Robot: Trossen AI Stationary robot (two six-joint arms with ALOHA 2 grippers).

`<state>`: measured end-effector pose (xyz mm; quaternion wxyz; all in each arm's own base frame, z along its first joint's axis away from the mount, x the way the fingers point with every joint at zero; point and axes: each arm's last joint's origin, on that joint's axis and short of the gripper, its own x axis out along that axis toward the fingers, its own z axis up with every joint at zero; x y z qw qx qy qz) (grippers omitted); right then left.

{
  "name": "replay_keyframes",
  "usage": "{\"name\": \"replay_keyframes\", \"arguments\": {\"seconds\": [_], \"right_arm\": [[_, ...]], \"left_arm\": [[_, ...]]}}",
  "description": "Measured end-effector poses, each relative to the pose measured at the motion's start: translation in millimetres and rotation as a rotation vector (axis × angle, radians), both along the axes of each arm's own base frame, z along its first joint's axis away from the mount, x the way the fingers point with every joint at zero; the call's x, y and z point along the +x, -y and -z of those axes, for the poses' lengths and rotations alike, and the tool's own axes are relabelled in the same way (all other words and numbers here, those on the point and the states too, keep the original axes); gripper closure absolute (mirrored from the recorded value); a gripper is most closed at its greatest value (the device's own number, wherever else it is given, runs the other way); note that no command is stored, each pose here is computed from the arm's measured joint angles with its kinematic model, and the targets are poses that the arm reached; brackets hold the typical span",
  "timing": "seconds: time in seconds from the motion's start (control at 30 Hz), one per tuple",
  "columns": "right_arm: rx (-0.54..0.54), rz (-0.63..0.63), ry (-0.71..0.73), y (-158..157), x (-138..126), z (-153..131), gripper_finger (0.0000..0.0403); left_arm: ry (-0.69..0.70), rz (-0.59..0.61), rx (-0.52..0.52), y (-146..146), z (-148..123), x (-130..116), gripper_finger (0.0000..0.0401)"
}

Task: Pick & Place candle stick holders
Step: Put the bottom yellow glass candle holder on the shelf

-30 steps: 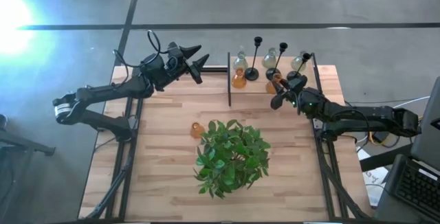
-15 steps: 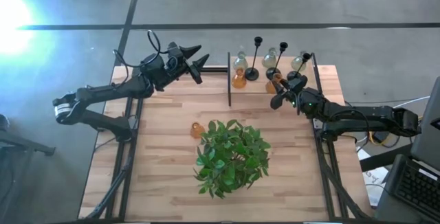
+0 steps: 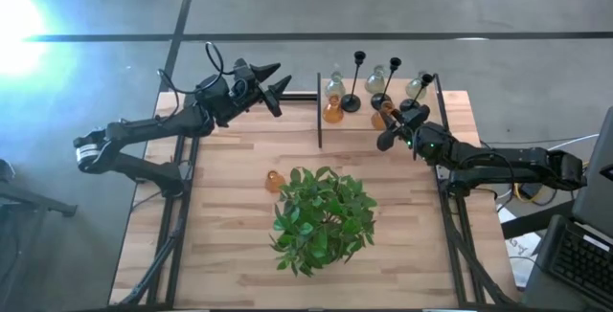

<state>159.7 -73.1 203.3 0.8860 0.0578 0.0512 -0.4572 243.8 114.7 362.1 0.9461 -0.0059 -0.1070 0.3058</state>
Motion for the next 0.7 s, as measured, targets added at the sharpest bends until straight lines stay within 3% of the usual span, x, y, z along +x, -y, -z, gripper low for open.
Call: {"name": "replay_keyframes", "arguments": {"seconds": [0.7], "right_arm": [[0.0, -0.001, -0.001, -0.1, 0.0, 0.2, 0.0294]], "left_arm": [[0.0, 0.0, 0.0, -0.1, 0.1, 0.1, 0.0153]]}}
